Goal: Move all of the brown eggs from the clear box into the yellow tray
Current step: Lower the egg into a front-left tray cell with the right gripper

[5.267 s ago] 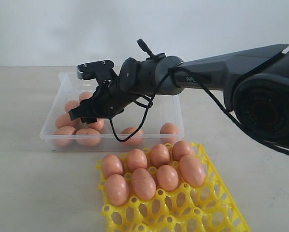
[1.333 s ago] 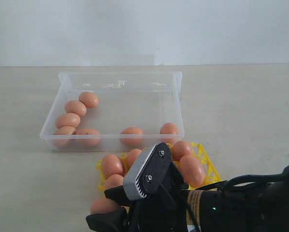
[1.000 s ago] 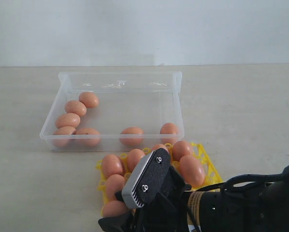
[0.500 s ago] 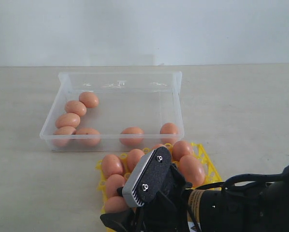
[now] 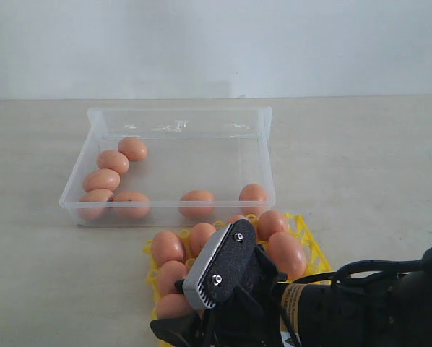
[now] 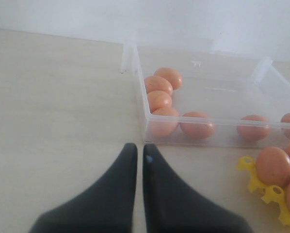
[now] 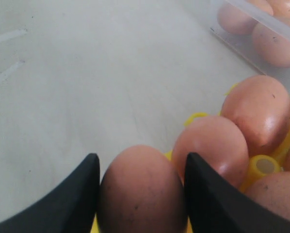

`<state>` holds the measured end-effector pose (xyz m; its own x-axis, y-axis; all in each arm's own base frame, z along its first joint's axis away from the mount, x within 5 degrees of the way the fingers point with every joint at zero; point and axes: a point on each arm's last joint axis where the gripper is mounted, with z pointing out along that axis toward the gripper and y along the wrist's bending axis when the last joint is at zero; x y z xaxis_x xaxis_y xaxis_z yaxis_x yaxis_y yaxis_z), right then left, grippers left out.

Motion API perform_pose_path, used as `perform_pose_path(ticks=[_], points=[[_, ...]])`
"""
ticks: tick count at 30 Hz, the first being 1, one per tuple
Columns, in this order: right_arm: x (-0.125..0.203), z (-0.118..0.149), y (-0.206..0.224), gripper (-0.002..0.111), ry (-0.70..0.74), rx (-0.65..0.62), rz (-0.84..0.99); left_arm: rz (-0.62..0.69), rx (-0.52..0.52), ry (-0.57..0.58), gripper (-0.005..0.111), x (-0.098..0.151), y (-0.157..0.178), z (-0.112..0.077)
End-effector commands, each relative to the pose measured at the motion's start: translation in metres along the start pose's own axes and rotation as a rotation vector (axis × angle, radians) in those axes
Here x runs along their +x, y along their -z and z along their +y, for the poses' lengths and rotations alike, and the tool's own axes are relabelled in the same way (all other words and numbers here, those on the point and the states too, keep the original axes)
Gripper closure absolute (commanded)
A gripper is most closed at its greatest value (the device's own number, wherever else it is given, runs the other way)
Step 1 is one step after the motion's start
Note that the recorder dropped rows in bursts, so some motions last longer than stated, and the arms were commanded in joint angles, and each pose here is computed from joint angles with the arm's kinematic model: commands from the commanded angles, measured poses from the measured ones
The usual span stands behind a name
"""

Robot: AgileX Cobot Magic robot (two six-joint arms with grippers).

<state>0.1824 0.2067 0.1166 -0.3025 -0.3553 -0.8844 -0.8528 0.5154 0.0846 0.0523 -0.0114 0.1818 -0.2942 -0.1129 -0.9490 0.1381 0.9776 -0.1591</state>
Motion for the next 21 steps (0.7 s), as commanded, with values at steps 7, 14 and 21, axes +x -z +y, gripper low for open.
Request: perform_pose_path(ticks=[7, 14, 21], points=[[0.0004, 0.0012, 0.0008, 0.066, 0.002, -0.004, -0.006, 0.001, 0.0, -0.008, 0.103, 0.0008, -0.0007, 0.0002], [0.0004, 0.0012, 0.0008, 0.044, 0.002, -0.004, -0.006, 0.001, 0.0, -0.008, 0.103, 0.0008, -0.0007, 0.0002], [0.0002, 0.0015, 0.0008, 0.048, 0.004, -0.007, -0.008, 0.001, 0.0, -0.008, 0.103, 0.0008, -0.0007, 0.0002]])
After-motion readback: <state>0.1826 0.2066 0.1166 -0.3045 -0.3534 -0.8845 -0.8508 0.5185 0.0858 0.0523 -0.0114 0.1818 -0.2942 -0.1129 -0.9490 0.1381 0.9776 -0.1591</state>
